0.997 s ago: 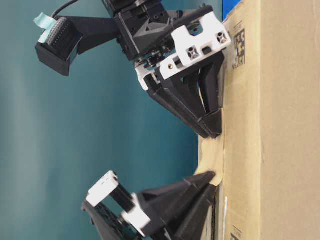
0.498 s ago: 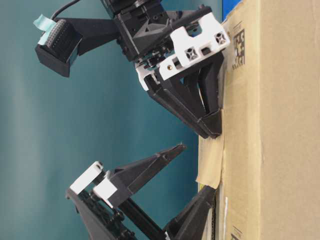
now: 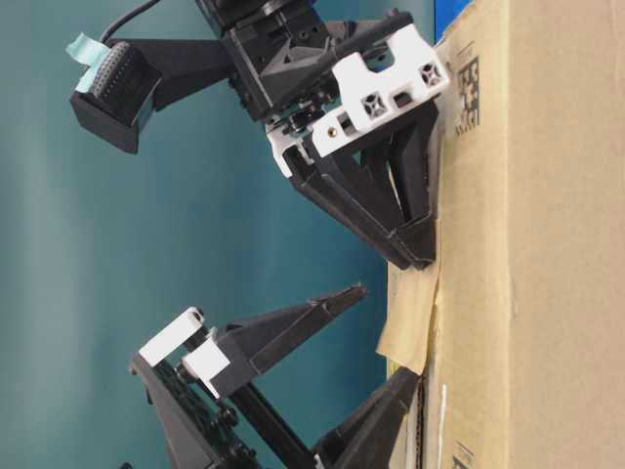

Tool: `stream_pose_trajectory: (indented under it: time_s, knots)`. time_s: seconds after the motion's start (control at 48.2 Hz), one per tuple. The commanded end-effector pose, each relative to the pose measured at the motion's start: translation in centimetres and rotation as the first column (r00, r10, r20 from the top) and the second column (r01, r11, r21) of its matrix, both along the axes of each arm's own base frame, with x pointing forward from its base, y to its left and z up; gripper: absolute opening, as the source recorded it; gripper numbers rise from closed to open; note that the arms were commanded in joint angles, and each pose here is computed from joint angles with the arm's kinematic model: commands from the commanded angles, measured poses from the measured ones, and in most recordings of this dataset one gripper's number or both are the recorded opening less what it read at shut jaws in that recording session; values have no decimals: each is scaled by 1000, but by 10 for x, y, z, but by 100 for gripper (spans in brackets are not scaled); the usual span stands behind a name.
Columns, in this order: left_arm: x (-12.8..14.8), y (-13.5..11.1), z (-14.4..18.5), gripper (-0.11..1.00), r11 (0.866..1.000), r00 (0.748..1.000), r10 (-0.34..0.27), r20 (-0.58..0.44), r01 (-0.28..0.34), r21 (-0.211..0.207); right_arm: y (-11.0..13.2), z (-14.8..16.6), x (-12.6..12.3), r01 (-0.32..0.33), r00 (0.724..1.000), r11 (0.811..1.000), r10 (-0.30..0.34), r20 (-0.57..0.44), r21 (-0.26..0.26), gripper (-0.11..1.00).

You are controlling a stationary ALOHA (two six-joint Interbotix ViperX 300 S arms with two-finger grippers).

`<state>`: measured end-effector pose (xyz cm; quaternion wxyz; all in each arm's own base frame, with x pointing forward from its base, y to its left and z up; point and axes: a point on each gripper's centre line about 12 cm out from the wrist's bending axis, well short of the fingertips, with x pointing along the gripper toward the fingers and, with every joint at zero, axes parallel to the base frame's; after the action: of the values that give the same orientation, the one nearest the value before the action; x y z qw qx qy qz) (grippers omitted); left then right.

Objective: Apply tape along the seams of the closed cardboard box to seal it securely.
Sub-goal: 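Hold the tape with the right gripper while the left gripper smooths it, then press both grippers down on the tape along the seam toward each other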

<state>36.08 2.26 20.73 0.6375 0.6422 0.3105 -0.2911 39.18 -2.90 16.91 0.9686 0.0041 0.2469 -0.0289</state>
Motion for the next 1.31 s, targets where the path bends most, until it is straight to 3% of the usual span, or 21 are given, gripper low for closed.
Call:
stream_pose_trajectory:
  time_s: [0.0,0.27,0.54,0.644,0.748,0.831,0.893,0.976,1.017,1.059,1.1,1.163,1.184,1.246,1.287]
  knots:
    - [0,1,8,66,1000,1000,10,20,-10,-4,-1,5,1,3,1000,1000,-3,9,0,41]
    - [-1,-1,9,66,1000,1000,15,22,-15,-13,0,4,0,1,1000,1000,-1,6,0,41]
    - [-8,-3,30,66,999,990,34,134,-31,-30,1,6,-5,2,1000,1000,-2,2,3,41]
    - [-15,-5,37,65,996,976,69,209,-56,-67,2,13,-10,0,1000,1000,0,19,2,41]
    - [-21,-9,47,65,989,943,113,312,-78,-122,2,29,-13,0,998,1000,0,61,-4,41]
    - [-28,-14,57,65,975,897,168,410,-90,-203,2,45,-16,-2,994,1000,2,105,-7,41]
    - [-32,-16,63,65,954,857,226,464,-98,-283,3,56,-18,-2,990,1000,3,142,-10,41]
    - [-39,-19,72,61,900,802,330,498,-108,-423,2,73,-20,-1,979,1000,4,205,-15,40]
    - [-41,-20,76,58,859,775,389,499,-108,-501,2,79,-21,-2,973,1000,5,229,-17,39]
    - [-44,-20,79,52,808,751,448,485,-109,-579,2,83,-21,-1,968,1000,6,251,-19,36]
    - [-45,-20,80,43,746,730,510,455,-112,-657,1,85,-20,2,964,1000,4,266,-20,32]
    - [-45,-20,80,27,637,702,594,394,-111,-763,-1,87,-19,7,960,1000,-1,281,-21,20]
    - [-45,-19,79,22,579,690,630,358,-110,-808,-2,87,-18,8,959,1000,-2,283,-21,15]
    - [-42,-17,78,7,468,666,690,283,-111,-877,-3,85,-15,9,959,1000,-2,283,-27,1]
    - [-40,-15,76,1,411,657,715,240,-117,-904,-4,84,-13,11,960,1000,-2,280,-28,0]
